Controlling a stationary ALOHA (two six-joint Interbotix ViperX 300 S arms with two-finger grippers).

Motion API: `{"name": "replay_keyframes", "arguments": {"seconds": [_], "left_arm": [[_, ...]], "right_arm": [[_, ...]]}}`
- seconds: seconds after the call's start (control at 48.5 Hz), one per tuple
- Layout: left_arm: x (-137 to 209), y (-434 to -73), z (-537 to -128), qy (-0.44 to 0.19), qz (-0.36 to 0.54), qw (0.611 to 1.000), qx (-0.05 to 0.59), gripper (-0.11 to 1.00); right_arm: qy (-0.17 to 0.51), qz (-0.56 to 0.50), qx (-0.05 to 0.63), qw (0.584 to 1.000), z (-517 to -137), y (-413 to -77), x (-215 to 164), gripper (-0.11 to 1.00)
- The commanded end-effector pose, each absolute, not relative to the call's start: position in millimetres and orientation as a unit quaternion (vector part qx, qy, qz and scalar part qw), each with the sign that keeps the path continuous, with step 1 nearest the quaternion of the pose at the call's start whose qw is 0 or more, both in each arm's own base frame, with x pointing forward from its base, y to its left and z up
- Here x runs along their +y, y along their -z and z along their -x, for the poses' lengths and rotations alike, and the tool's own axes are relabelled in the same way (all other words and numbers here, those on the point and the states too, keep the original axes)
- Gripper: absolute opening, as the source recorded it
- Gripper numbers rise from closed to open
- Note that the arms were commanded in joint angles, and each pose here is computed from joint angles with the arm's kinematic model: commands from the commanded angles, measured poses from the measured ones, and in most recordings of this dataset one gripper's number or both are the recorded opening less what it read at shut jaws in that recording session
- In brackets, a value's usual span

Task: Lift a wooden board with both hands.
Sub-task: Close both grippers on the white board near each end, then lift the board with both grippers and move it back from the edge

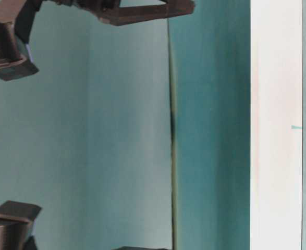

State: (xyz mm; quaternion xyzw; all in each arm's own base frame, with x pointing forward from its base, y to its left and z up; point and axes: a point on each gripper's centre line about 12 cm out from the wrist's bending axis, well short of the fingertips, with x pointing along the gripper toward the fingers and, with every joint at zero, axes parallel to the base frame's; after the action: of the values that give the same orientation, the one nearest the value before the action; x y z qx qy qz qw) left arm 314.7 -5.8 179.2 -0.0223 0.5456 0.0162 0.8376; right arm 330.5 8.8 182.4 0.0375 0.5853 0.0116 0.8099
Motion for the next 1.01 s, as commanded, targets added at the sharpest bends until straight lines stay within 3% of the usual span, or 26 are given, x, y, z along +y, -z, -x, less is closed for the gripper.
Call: {"name": "replay_keyframes", "arguments": {"seconds": [0.0, 0.989], "left_arm": [[-7.3, -177.1, -316.5, -0.016, 0.025, 0.843, 0.537, 1.00], [-7.6, -106.1, -311.5, -0.019, 0.031, 0.832, 0.554, 1.00]], "right_arm": [[-0.012, -0.040, 0.581, 0.813, -332.1, -176.9, 11.8, 0.95], [-0.003, -0.039, 0.603, 0.796, -324.7, -105.1, 10.6, 0.95]]}}
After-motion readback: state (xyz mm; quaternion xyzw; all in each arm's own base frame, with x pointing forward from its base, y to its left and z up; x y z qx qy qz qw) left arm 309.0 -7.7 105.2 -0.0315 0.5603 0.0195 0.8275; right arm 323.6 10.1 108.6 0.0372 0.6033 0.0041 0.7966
